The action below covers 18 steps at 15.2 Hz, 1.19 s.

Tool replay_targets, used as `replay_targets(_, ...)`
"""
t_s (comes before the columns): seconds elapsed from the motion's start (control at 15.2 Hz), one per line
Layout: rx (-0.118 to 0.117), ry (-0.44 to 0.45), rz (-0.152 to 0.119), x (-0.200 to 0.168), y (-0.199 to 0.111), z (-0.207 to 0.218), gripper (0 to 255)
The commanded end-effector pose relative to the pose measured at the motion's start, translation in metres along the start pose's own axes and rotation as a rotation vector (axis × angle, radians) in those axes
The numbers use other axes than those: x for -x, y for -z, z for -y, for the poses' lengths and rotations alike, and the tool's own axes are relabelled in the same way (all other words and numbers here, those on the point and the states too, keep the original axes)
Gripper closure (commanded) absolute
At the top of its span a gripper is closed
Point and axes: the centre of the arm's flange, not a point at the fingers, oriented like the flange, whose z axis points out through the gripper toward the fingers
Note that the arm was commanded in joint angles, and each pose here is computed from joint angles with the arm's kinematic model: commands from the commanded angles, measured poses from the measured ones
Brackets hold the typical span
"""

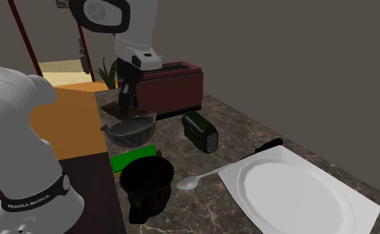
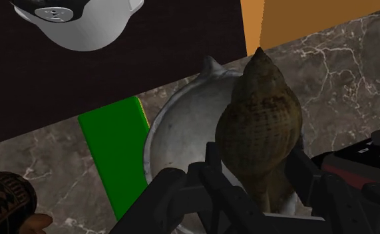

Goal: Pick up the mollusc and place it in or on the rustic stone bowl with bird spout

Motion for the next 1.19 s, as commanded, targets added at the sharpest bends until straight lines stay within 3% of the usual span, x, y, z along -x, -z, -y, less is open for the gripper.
replay_targets(0.0,0.0,0.0,-0.001,-0.001,-0.009,-0.001,255)
replay_targets(0.53,0.0,0.0,-0.001,-0.001,-0.009,-0.001,255)
replay_targets(0.59,0.0,0.0,-0.001,-0.001,-0.009,-0.001,0)
replay_targets(0.92,0.0,0.0,-0.001,-0.001,-0.009,-0.001,0)
replay_targets(1.12,0.0,0.0,-0.001,-0.001,0.031,-0.001,0)
